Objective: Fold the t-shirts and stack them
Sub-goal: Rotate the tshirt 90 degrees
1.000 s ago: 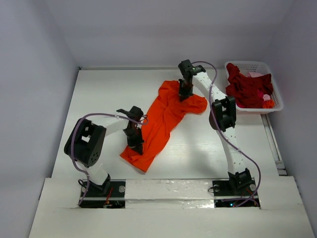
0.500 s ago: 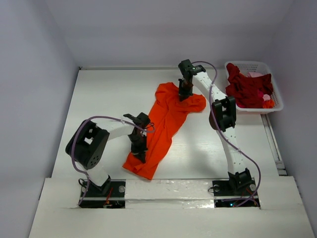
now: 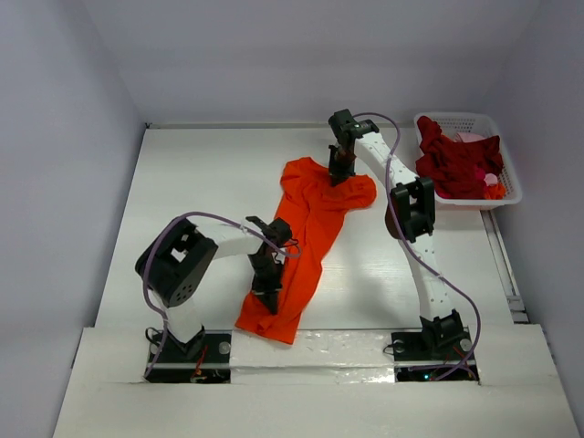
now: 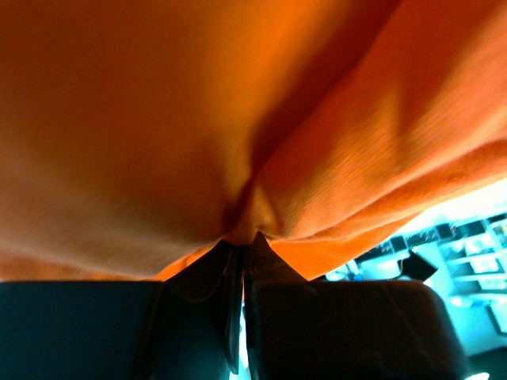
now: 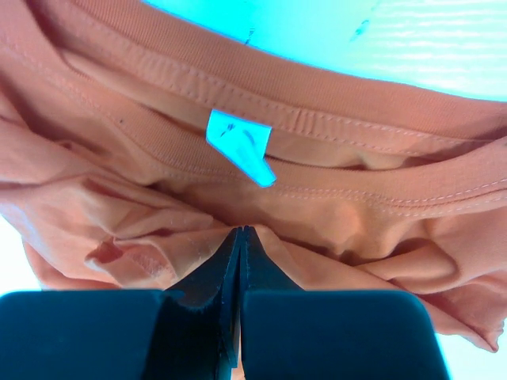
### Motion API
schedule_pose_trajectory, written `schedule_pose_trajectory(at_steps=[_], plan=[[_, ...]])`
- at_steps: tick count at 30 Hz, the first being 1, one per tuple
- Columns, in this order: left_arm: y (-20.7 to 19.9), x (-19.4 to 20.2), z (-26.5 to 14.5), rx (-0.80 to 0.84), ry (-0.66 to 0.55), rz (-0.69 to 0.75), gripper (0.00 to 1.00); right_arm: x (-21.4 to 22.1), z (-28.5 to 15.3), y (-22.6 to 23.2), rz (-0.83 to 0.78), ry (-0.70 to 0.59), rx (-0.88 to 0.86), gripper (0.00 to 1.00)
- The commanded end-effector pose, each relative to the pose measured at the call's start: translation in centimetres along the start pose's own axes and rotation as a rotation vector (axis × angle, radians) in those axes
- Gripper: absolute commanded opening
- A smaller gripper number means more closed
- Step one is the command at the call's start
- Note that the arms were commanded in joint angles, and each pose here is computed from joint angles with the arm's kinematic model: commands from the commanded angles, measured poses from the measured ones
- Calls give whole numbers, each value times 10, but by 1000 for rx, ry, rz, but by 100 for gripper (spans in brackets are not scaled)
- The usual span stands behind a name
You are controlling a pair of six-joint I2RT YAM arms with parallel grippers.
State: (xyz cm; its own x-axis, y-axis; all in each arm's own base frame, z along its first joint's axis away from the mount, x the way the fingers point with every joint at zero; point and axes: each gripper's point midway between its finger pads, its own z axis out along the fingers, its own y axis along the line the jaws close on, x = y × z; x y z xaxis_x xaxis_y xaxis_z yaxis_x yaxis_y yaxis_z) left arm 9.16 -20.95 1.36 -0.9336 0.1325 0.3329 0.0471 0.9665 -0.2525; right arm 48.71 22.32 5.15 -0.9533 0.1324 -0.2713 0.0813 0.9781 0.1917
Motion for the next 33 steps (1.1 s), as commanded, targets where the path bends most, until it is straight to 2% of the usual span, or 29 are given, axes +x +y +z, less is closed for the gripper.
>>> schedule_pose_trajectory(at_steps=[1, 12, 22, 33], plan=[[3, 1, 10, -43, 20, 56, 0, -8, -4, 8, 6, -23, -31, 0], [-24, 5, 21, -29, 81, 157, 0, -9, -4, 9, 4, -25, -34, 0], [-48, 19, 33, -15, 159, 314, 0, -10, -5, 9, 1, -31, -36, 0], [-55, 18, 28, -11, 168, 326, 0, -12, -5, 9, -1, -38, -32, 0]])
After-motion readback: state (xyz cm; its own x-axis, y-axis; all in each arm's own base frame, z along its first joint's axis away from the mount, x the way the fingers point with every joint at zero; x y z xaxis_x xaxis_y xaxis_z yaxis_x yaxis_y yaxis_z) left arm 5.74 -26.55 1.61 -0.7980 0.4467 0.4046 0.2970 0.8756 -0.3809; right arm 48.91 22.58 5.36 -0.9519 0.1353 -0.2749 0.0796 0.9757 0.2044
